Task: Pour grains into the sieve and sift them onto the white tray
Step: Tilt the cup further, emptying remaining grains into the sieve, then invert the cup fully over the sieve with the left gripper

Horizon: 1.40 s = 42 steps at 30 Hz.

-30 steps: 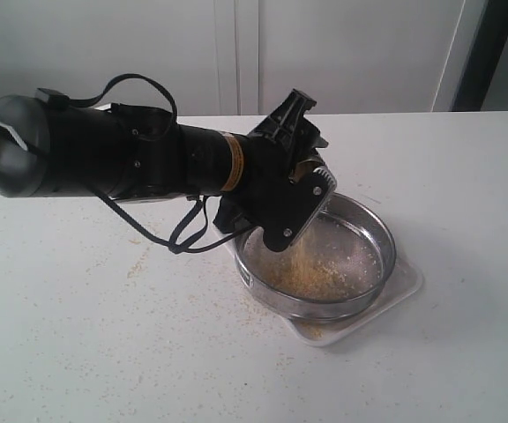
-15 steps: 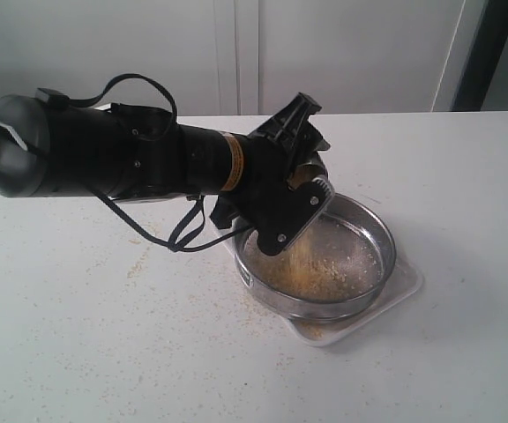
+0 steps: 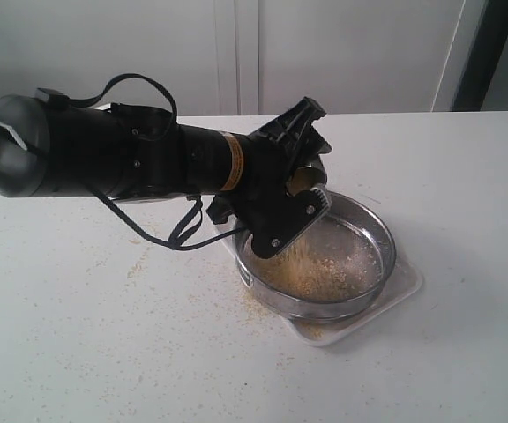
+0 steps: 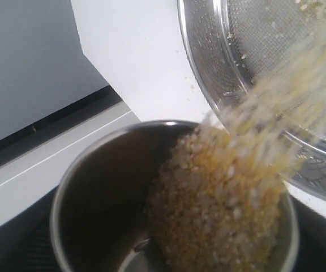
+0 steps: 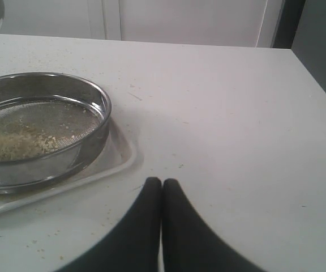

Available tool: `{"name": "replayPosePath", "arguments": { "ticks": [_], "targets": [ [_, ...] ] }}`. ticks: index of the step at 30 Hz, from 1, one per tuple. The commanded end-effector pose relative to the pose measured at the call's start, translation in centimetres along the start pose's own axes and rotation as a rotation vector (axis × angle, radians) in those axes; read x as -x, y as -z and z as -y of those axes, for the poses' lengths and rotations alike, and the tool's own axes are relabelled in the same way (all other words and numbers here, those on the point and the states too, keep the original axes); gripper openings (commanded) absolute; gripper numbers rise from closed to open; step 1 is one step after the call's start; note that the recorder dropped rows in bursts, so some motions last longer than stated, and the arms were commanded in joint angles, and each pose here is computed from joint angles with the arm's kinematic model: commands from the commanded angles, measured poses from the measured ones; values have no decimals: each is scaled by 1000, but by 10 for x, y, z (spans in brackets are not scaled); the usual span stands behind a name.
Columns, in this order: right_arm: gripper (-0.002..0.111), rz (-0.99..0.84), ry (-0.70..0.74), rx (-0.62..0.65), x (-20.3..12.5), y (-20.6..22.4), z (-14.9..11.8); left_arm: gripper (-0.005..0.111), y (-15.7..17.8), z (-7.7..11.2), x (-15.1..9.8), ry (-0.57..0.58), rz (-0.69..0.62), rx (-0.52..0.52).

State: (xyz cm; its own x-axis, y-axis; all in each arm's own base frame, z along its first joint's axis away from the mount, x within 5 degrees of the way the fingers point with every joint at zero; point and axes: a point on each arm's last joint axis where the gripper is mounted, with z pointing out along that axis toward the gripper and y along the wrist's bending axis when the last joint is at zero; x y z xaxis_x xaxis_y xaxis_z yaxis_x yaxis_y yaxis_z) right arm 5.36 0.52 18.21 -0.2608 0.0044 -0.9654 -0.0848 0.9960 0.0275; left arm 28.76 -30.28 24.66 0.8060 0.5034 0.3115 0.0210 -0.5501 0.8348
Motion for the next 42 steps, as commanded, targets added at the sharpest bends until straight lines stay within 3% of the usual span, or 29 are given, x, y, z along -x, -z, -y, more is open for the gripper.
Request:
{"name": "replayPosePath", "arguments": {
  "ticks": [1,21,29,37,42],
  "targets": [
    [0,8,-4,-7,0,0,0,0,3,-7,1,-71,2,23],
    [0,8,-4,-7,0,0,0,0,2,-7,2,-100,4,24],
    [0,8,-4,-7,0,0,0,0,-15,-4,2,-87,5,12],
    [0,8,-4,-7,0,0,0,0,-24,1,4,-268,14,-1],
    [0,8,-4,-7,0,0,0,0,-24,1,4,-213,14,2]
  ]
}}
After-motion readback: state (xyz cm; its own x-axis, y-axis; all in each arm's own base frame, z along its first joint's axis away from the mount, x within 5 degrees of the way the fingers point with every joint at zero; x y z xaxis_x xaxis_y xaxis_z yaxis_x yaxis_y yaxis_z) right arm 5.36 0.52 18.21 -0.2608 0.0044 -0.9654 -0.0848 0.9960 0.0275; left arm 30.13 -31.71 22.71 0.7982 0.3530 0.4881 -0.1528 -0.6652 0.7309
